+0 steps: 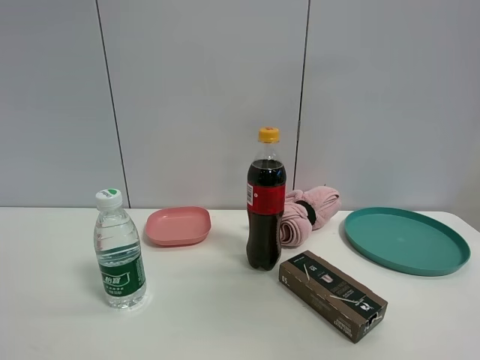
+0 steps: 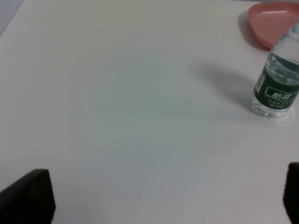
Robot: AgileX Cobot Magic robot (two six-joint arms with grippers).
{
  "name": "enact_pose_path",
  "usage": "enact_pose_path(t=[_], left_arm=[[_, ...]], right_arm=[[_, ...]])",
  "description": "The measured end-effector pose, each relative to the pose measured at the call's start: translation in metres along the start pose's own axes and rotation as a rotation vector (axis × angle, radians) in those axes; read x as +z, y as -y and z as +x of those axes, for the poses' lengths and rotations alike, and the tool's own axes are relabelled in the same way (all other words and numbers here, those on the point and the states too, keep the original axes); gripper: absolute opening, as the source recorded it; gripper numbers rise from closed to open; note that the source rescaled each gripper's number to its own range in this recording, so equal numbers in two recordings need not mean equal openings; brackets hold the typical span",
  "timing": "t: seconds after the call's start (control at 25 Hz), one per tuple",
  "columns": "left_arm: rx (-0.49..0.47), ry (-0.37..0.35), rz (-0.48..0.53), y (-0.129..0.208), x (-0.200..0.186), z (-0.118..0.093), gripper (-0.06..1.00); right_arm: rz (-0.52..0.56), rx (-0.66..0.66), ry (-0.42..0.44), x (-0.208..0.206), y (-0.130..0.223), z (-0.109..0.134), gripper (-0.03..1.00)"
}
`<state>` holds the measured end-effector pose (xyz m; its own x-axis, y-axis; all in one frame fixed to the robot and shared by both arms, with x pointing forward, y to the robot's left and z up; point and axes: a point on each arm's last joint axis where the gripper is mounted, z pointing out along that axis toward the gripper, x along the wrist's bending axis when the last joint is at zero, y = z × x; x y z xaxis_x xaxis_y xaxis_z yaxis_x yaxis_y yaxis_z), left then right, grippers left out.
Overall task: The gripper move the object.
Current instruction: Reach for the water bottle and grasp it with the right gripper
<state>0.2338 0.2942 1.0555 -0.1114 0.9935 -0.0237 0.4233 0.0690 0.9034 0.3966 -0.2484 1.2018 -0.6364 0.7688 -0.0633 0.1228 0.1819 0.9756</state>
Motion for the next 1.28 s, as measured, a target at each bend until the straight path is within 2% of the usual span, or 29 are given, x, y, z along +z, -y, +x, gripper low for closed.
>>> enact_pose_path(t=[0.36, 0.56, 0.76, 0.92, 1.08, 1.28], left_arm=[[0.000, 0.000, 0.000, 0.000, 0.000, 0.000, 1.00], [0.000, 0.000, 0.000, 0.000, 0.000, 0.000, 1.00], [0.000, 0.000, 0.000, 0.000, 0.000, 0.000, 1.00], [0.000, 0.000, 0.000, 0.000, 0.000, 0.000, 1.00], [0.000, 0.000, 0.000, 0.000, 0.000, 0.000, 1.00], [0.000, 0.000, 0.000, 0.000, 0.000, 0.000, 1.00]], right_arm=[[-0.041, -0.053, -0.118, 0.029, 0.003, -0.015, 0.83], [-0.050, -0.076, -0.181, 0.039, 0.002, -0.007, 0.82], [-0.067, -0.094, -0.308, 0.067, 0.000, 0.028, 0.74], [-0.047, -0.123, -0.366, 0.102, 0.006, 0.066, 0.72], [-0.010, -0.146, -0.378, 0.138, 0.020, 0.110, 0.71], [0.046, -0.187, -0.328, 0.172, 0.046, 0.152, 0.71]])
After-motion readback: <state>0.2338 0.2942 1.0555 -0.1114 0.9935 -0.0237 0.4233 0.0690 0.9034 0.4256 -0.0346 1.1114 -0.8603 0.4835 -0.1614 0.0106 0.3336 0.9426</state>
